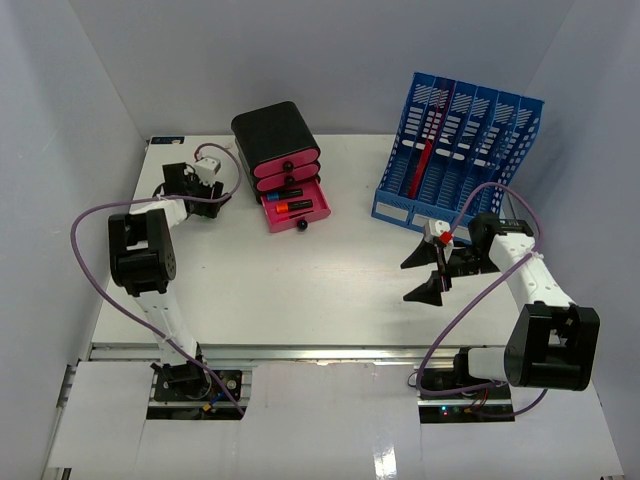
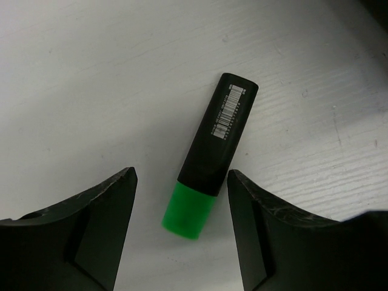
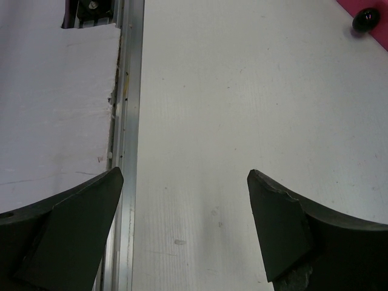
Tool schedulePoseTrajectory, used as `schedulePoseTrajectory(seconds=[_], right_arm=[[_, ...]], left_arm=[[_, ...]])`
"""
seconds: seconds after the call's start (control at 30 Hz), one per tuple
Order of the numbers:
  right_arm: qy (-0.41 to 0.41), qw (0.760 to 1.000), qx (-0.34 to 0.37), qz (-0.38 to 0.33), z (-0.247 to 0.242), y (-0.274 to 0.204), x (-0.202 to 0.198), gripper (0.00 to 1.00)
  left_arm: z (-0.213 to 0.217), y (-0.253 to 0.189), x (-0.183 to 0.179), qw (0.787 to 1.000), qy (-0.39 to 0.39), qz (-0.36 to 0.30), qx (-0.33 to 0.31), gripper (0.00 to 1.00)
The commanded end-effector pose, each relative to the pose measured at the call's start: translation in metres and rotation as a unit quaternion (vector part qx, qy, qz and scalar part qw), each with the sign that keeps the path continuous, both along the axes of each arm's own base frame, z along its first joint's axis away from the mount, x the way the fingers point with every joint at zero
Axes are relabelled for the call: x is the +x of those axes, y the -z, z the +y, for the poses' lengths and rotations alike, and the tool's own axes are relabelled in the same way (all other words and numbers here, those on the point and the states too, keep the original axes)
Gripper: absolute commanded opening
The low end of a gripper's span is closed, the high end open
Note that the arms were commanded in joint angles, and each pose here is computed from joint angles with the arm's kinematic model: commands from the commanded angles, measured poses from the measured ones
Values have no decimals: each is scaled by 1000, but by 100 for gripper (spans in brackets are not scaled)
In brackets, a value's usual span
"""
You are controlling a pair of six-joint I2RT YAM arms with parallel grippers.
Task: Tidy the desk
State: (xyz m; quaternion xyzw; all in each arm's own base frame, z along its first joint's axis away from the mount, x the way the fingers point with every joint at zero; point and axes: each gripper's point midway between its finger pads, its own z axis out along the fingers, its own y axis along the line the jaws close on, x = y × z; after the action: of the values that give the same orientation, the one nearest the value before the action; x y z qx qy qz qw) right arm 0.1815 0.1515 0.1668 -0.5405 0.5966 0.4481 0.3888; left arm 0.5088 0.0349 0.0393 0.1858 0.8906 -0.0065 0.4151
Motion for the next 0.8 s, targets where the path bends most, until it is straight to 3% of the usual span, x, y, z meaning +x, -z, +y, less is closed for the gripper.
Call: schedulePoseTrajectory(seconds=[0.0,0.27,0.53,0.63,0.77], right_arm=[[1,1000,20,-17,2,-15,6,90],[3,1000,22,-17,2,-15,7,90],[5,1000,20,-18,1,-16,7,90],[7,1000,20,-21,0,-16,7,90],[14,999,22,-19,0,-16,9,90]], left_arm=[[-9,-11,8,1000,28,-9,-8,71],[-13,8,1,999,26,20,-20,61],[-16,5,-14,999,5,30,-41,33],[-26,-21,-21,996,-12,6,-84,20],[-52,-63,-43,984,-20,-26,-177,13]])
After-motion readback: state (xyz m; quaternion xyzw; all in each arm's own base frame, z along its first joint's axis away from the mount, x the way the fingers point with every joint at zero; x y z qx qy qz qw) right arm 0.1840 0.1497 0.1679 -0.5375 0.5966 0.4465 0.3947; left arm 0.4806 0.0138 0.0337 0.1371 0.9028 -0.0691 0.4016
